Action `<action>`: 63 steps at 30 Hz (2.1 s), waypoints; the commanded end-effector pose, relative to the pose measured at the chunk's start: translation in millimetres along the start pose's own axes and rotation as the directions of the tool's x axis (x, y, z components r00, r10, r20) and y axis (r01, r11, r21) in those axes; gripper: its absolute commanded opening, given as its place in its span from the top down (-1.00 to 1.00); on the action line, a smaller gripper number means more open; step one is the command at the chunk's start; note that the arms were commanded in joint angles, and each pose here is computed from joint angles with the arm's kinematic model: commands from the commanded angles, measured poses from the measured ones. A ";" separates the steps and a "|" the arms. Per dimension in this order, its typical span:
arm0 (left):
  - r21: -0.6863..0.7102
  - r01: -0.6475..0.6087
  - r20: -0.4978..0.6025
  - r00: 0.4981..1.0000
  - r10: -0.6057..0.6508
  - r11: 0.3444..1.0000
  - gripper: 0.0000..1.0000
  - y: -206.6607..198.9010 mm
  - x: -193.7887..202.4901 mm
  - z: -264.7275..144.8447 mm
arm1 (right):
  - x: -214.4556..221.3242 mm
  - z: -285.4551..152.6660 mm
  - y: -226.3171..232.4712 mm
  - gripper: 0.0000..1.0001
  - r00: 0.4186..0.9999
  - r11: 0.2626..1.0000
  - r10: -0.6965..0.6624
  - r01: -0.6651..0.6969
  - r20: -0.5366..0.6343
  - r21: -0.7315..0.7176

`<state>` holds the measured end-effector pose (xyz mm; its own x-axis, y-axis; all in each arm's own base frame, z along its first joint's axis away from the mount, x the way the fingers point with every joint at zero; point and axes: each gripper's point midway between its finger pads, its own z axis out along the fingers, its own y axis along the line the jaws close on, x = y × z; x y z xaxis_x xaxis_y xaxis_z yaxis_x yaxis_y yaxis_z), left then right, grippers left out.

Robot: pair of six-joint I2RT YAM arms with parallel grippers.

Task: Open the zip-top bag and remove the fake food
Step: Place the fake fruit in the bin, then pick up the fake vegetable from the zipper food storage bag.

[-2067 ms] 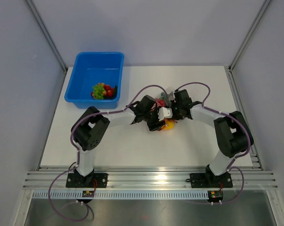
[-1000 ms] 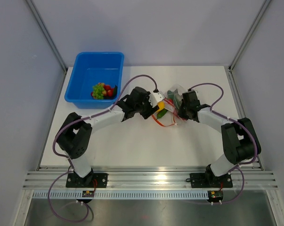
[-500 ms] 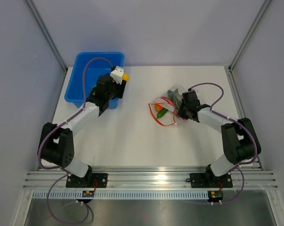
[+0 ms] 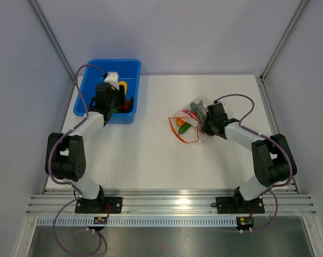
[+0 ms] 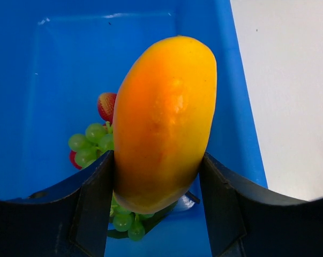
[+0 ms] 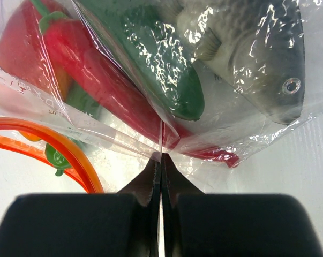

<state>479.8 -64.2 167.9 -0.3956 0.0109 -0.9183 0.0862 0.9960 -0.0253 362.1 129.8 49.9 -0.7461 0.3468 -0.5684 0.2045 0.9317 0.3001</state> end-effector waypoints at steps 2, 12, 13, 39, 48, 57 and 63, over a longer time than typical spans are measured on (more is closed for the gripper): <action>0.026 0.036 0.026 0.999 -0.037 0.999 0.36 -2.1 -16.1 16.9 | -11.2 0.4 9.3 1.00 0.999 0.999 -0.002 0.003 0.034 -0.036; 0.059 0.016 0.050 0.999 -0.019 0.998 -0.59 -2.0 -20.1 15.2 | -10.0 -0.5 14.3 1.00 0.999 0.998 0.007 -0.005 0.035 -0.069; 0.060 0.014 0.068 0.997 -0.018 0.998 -0.62 -2.0 -24.3 9.7 | -10.5 -0.7 15.0 1.00 0.999 0.997 0.007 -0.004 0.039 -0.072; 0.475 -0.515 0.206 0.853 0.479 0.714 -0.61 -188.5 45.9 -38.0 | -8.1 -27.1 72.4 0.99 0.991 0.957 -0.060 0.091 0.119 -0.274; 0.563 -0.530 0.207 0.833 0.513 0.634 -0.55 -213.7 72.8 -26.4 | 2.3 -23.3 83.5 0.99 0.992 0.945 -0.106 0.124 0.075 -0.304; 0.610 -0.557 0.255 0.812 0.525 0.564 -0.49 -243.6 80.7 -31.1 | 4.7 -20.4 88.1 0.99 0.990 0.943 -0.121 0.135 0.066 -0.303; 0.626 -0.552 0.266 0.815 0.515 0.551 -0.48 -253.4 78.0 -26.9 | 5.5 -20.6 89.9 0.99 0.990 0.942 -0.125 0.140 0.067 -0.306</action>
<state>388.1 -296.3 87.4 -0.1149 0.5458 -0.8300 0.8359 0.5046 0.2161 354.1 199.2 71.2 -0.7452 0.2472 -0.6194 -0.0482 0.9064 0.4196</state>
